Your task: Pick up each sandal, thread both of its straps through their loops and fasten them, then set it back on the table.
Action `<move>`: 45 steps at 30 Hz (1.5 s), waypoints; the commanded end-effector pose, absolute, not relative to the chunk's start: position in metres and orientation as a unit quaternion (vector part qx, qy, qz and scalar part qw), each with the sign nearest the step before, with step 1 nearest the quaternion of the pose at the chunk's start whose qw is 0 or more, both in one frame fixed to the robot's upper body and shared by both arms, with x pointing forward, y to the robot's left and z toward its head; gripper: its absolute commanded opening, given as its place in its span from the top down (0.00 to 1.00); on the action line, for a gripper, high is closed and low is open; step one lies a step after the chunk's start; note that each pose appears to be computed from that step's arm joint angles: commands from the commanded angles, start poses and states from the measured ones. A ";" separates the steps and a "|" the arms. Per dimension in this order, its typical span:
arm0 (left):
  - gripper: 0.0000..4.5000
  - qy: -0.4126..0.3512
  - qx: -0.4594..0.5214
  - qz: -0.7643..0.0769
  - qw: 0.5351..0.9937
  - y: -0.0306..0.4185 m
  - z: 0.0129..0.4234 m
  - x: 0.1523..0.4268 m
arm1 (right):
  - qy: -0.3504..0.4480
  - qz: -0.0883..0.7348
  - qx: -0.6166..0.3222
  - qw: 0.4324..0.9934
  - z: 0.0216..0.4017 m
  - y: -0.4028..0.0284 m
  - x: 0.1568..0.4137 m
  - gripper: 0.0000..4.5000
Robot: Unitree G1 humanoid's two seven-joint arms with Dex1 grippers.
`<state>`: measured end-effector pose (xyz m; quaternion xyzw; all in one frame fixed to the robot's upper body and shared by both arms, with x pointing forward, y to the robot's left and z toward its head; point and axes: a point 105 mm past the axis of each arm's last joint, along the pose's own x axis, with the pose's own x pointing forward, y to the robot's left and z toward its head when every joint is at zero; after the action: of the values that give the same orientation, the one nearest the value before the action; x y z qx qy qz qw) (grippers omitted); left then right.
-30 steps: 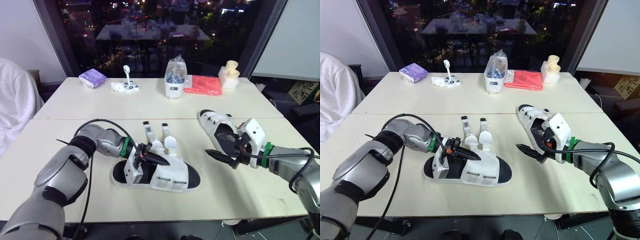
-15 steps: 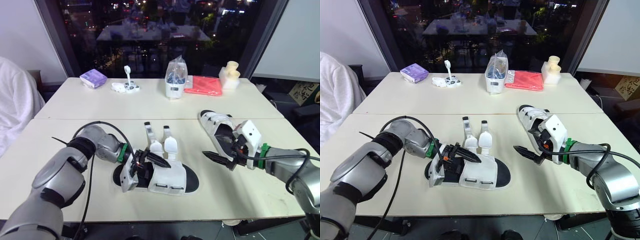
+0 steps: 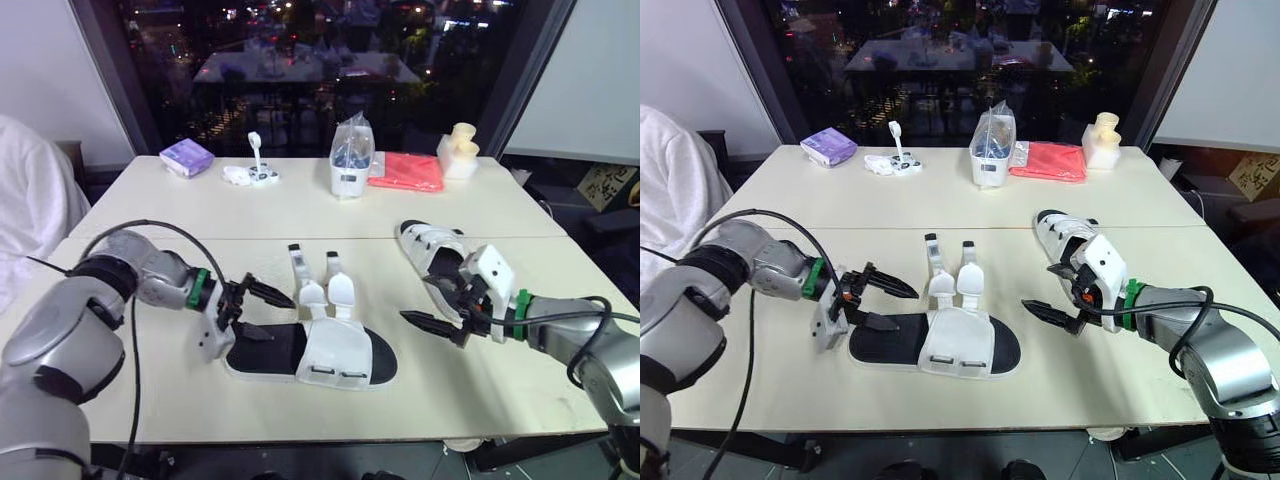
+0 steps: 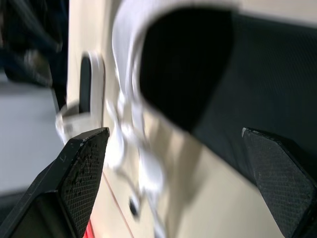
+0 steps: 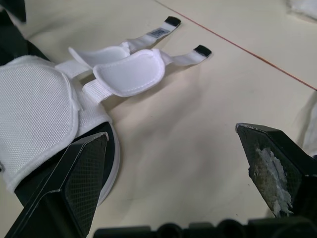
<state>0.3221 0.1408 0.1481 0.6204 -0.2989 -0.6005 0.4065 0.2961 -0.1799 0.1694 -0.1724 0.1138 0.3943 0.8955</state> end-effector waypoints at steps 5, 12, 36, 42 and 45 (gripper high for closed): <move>0.01 -0.086 0.551 -0.540 0.631 0.174 0.166 0.361 | 0.105 0.423 -0.209 0.876 0.175 -0.180 0.295 0.00; 0.00 0.036 0.192 -0.630 0.752 0.174 0.185 0.359 | 0.091 0.420 -0.236 0.871 0.173 -0.183 0.298 0.64; 0.00 0.123 -0.172 -0.553 0.806 0.134 0.175 0.386 | 0.094 0.510 -0.267 0.812 0.129 -0.158 0.266 0.99; 0.00 0.069 -0.187 -0.427 0.882 0.146 0.186 0.418 | 0.080 0.532 -0.270 0.799 0.125 -0.142 0.265 0.99; 0.00 -0.022 -0.154 -0.262 0.952 0.173 0.206 0.452 | 0.070 0.540 -0.273 0.793 0.128 -0.130 0.266 0.99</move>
<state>0.4314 0.1588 0.1758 -0.1619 0.0597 -0.3509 0.9204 0.2661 -0.1384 0.1181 -0.2617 0.0922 0.5339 0.7987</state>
